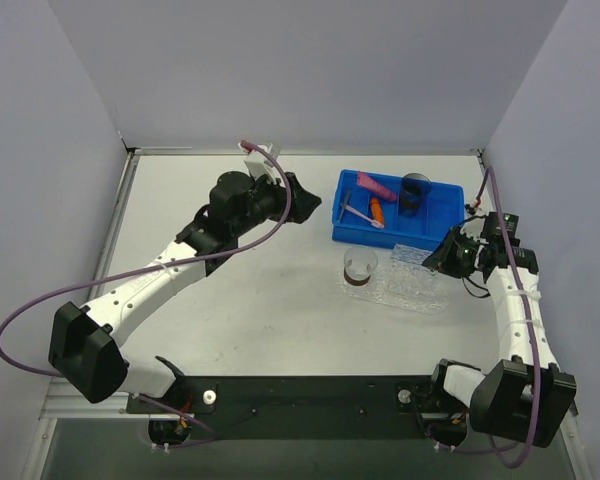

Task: Prepare toiletry sets of a toothbrush and toothpaste on the tray

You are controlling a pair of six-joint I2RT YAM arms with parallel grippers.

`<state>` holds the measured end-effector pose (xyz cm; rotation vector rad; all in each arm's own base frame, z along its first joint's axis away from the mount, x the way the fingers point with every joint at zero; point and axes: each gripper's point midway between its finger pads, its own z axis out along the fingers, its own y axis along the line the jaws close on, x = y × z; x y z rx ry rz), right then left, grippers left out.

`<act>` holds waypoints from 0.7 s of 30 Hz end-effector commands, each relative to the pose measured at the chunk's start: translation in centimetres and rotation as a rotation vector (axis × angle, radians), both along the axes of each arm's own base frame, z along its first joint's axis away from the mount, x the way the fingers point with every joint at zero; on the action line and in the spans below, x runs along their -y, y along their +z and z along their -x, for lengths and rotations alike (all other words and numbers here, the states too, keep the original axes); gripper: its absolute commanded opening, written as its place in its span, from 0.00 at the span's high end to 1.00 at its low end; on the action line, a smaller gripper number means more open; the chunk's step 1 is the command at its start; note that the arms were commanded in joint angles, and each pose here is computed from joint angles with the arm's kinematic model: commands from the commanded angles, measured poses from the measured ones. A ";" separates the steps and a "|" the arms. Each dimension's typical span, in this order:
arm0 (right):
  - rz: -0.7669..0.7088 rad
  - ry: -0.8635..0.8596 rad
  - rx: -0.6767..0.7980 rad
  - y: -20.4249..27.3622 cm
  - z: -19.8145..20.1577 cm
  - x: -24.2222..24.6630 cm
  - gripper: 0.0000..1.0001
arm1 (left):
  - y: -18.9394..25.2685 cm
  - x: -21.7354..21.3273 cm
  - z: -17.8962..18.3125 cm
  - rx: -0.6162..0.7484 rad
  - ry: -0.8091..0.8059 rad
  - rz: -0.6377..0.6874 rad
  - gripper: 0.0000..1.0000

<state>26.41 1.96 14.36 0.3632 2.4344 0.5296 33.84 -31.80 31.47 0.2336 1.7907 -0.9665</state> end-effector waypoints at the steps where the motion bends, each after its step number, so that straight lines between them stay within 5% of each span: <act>1: -0.034 0.067 -0.023 -0.9 -0.1 -0.6 1.00 | 1.4 -2.0 -0.2 0.066 0.057 0.004 0.23; 13: 0.091 0.083 -0.104 -4.8 -0.7 -0.9 1.00 | 0.8 -4.2 -0.5 0.075 0.110 0.002 0.23; 21: 0.115 0.065 -0.030 -5.6 -1.7 -0.8 1.00 | 0.7 -4.9 -0.9 0.071 0.120 -0.001 0.23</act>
